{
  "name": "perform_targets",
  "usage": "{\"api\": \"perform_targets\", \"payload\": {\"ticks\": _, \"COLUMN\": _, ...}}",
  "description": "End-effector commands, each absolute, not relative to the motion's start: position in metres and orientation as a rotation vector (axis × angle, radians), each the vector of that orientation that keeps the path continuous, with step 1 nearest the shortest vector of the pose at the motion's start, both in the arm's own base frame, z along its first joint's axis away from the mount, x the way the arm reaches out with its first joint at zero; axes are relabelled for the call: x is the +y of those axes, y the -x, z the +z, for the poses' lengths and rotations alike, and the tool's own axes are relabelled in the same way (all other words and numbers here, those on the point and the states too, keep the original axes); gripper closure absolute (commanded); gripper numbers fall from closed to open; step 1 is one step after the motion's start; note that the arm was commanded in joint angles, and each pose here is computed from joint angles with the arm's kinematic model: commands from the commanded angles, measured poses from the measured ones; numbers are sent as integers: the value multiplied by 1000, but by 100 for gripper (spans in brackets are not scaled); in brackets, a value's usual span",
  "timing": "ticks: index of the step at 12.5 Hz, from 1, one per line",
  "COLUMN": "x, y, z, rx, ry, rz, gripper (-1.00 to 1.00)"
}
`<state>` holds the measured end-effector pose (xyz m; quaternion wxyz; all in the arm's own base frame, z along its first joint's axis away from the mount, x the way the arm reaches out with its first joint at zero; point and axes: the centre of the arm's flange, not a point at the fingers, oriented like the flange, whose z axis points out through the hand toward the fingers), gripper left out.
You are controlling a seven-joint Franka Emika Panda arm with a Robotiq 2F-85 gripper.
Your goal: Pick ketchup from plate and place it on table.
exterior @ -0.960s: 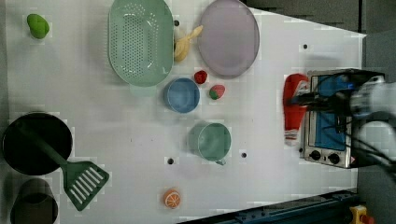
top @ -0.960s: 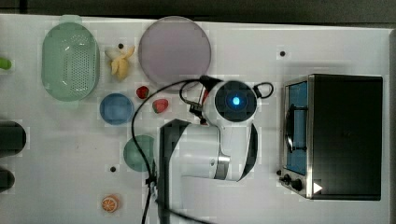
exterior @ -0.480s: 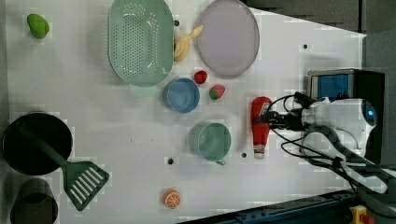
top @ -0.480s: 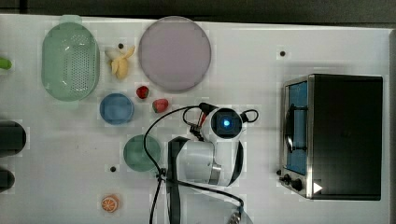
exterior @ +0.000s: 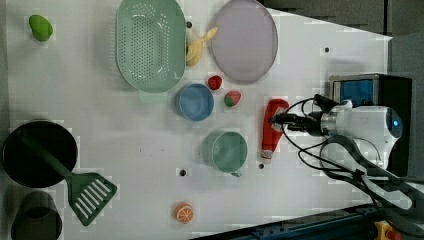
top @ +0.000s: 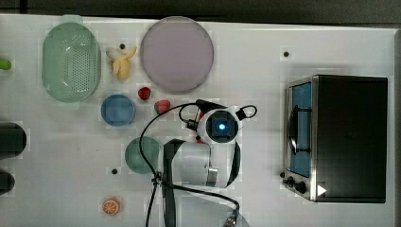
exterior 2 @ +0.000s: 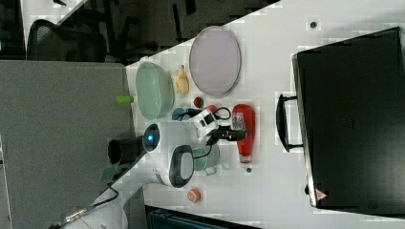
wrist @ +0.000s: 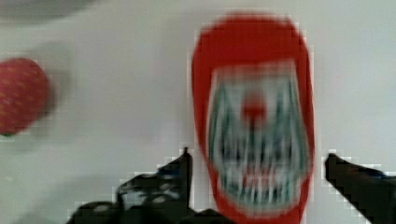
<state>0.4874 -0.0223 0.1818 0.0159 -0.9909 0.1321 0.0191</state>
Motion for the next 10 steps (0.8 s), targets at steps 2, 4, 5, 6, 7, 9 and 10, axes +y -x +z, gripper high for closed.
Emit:
{"api": "perform_targets", "payload": {"ticks": 2, "x": -30, "y": -527, "z": 279, "rx": 554, "ry": 3035, "rz": -200, "gripper": -100}}
{"api": "perform_targets", "payload": {"ticks": 4, "x": -28, "y": -533, "z": 327, "rx": 717, "ry": 2993, "rz": -179, "gripper": -100}}
{"api": "perform_targets", "payload": {"ticks": 5, "x": -27, "y": -535, "z": 354, "rx": 831, "ry": 2960, "rz": -164, "gripper": -100}}
{"api": "perform_targets", "payload": {"ticks": 6, "x": -25, "y": -536, "z": 381, "rx": 946, "ry": 2924, "rz": -137, "gripper": -100}}
{"api": "perform_targets", "payload": {"ticks": 7, "x": -24, "y": -536, "z": 407, "rx": 1052, "ry": 2891, "rz": -98, "gripper": -100}}
{"api": "perform_targets", "payload": {"ticks": 9, "x": -19, "y": -536, "z": 458, "rx": 1217, "ry": 2833, "rz": -45, "gripper": -100}}
{"api": "perform_targets", "payload": {"ticks": 10, "x": -16, "y": -537, "z": 484, "rx": 1243, "ry": 2821, "rz": -45, "gripper": -100}}
